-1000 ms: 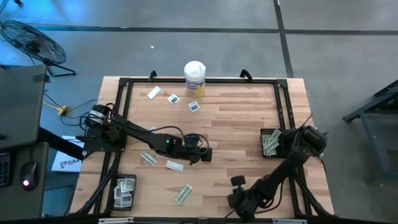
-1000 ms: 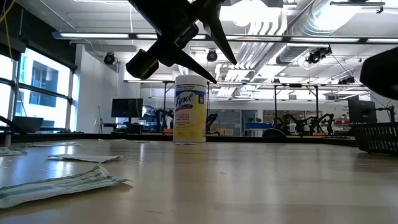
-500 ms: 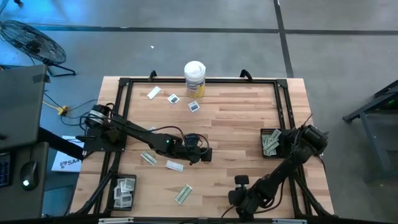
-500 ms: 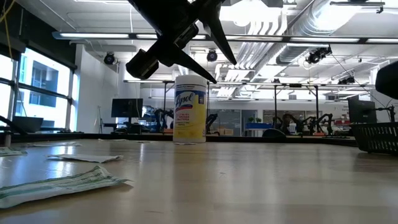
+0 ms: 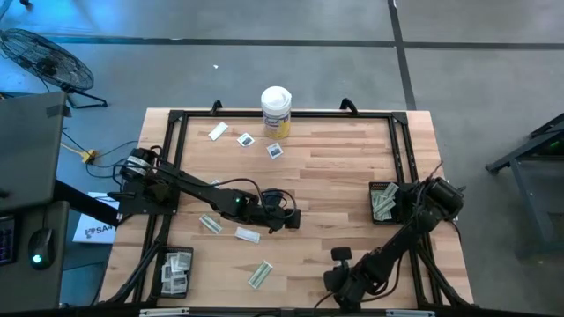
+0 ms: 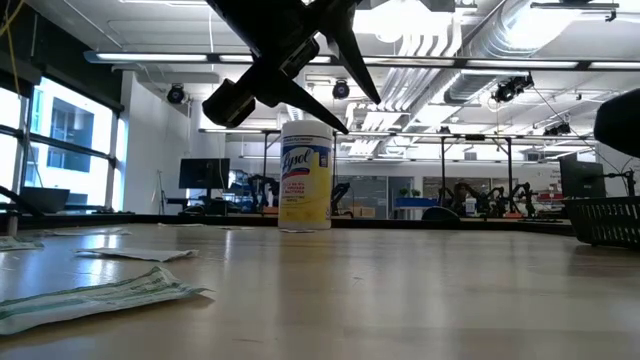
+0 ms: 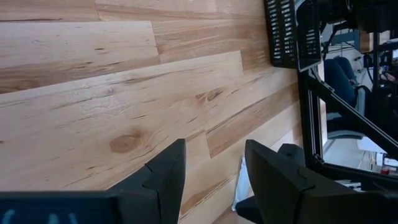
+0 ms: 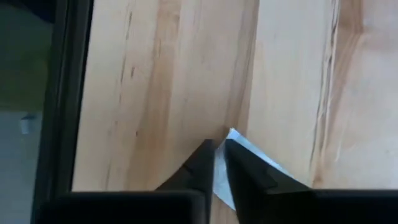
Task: Pick & Place First Aid Supplies
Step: Put the white towelette sachet into the left black bin
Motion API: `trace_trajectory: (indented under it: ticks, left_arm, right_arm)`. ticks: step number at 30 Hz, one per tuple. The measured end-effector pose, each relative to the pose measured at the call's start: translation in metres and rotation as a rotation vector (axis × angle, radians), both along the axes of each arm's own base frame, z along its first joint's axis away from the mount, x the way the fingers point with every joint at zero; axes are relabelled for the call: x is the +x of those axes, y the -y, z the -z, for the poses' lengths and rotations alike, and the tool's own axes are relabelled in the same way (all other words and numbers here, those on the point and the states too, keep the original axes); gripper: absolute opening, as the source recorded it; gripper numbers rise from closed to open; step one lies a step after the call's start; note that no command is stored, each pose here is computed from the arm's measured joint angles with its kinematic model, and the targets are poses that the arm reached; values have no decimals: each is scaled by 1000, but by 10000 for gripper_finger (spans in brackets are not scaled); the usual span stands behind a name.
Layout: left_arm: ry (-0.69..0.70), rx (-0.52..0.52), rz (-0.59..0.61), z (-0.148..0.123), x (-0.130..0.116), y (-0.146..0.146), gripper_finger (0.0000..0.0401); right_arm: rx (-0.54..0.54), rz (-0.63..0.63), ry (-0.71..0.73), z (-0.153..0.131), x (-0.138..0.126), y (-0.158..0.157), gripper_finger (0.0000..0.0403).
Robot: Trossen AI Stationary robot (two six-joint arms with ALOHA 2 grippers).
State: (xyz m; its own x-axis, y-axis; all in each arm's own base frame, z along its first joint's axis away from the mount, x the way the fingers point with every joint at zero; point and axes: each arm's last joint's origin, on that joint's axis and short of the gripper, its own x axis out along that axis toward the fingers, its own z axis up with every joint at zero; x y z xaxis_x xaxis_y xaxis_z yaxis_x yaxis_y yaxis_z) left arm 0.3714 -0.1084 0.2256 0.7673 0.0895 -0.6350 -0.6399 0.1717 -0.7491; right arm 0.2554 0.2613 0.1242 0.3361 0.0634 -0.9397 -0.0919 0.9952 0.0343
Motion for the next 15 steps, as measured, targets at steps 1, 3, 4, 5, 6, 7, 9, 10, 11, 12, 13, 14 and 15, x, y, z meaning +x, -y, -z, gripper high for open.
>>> trace_trajectory:
  ticks: [1,3,4,5,6,7,9,10,11,12,13,14,15]
  left_arm:
    - [0,0,0,0,0,0,163]
    - [0,0,0,0,0,0,163]
    - [0,0,1,0,0,0,163]
    - [0,0,0,0,0,0,163]
    - [0,0,0,0,0,0,163]
    - [0,0,0,0,0,0,163]
    - [0,0,0,0,0,0,163]
    - [0,0,0,0,0,0,163]
    - [0,0,0,0,0,0,163]
    - [0,0,0,0,0,0,163]
    - [0,0,0,0,0,0,163]
    - [0,0,1,0,0,0,163]
    - [0,0,1,0,0,0,163]
  right_arm:
    - [-10,-7,0,0,1,1,19]
    - [-38,-40,7,0,2,4,6]
    - [-53,-58,13,1,3,5,6]
    - [-64,-79,15,1,5,6,8]
    - [-71,-101,11,0,7,8,8]
    - [-79,-124,9,0,9,10,7]
    - [-99,-171,15,-4,14,11,2]
    - [-113,-193,17,-7,17,11,2]
    - [-128,-210,26,-10,20,11,4]
    - [-152,-226,33,-12,23,10,4]
    - [-171,-241,37,-16,25,10,3]
    - [-186,-254,40,-19,27,10,2]
    - [-186,-263,52,-24,29,9,1]
